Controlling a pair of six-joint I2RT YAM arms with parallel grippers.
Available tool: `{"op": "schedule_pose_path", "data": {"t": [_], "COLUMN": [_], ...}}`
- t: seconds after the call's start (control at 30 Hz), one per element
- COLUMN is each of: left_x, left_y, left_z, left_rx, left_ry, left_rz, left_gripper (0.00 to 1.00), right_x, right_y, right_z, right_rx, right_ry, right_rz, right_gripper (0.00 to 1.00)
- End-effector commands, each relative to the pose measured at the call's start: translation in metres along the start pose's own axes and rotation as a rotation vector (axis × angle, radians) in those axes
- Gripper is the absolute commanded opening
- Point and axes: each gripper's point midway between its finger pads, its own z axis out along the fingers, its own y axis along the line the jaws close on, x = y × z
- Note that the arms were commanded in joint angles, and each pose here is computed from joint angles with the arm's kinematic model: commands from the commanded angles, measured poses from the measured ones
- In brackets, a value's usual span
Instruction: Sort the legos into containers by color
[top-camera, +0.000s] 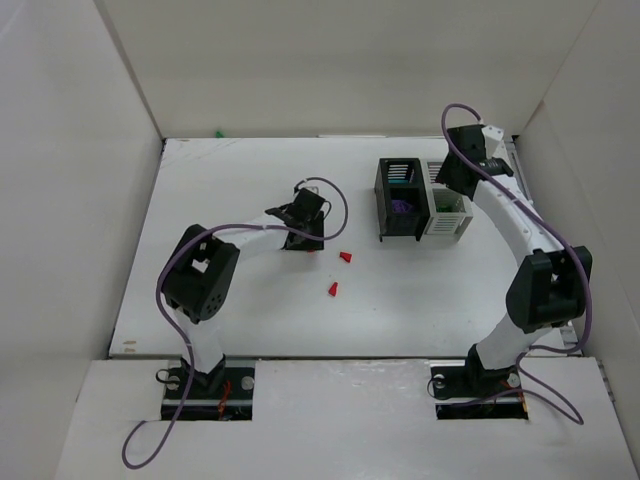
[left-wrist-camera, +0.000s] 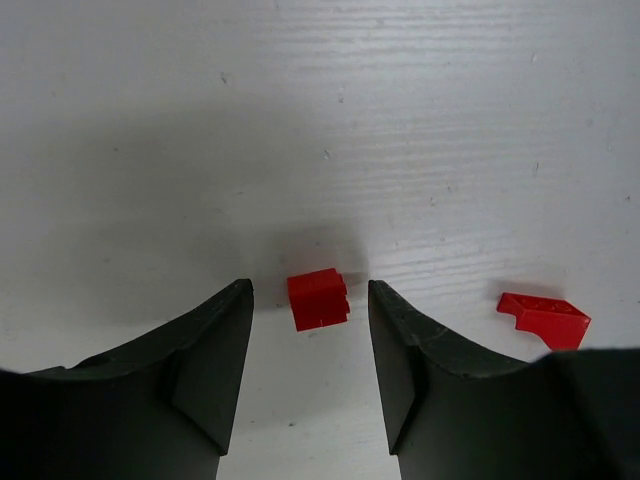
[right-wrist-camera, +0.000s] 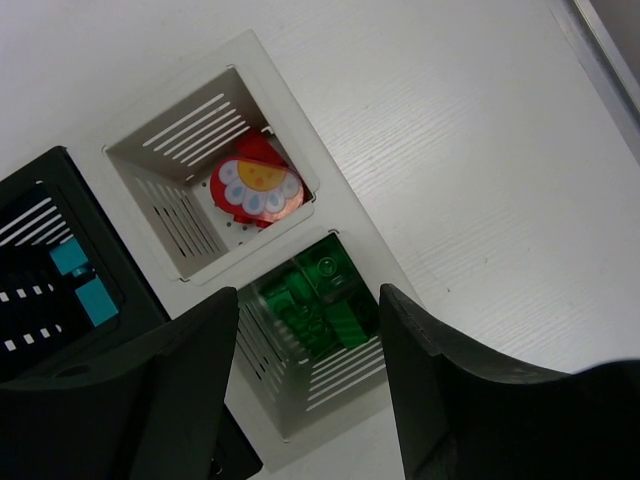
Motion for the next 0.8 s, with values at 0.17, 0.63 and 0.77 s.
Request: {"op": "schedule_pose_path", "data": {"t": [0.17, 0.63, 0.77], "left_x": [-0.001, -0.02, -0.057], "left_y": [-0.003, -0.016, -0.032], "left_z": [0.001, -0.013, -0.038], "left_rx": [-0.049, -0.035, 0.023], "left_ry": [0.0, -0.053, -0.151], "left_rz": [-0.001, -0.015, -0.017], "left_gripper": [0.39, 0.09, 0.06], "right_x": [-0.009, -0.008, -0.013], "right_y": [-0.004, -0.033, -0.046], "right_z": [-0.004, -0.043, -0.071], "right_rx": [-0.011, -0.03, -0.064], "right_ry": [-0.039, -0.094, -0.147], "right_rz": [0.042, 0.146, 0.202], "right_gripper": [0.64, 0.64, 0.65]}}
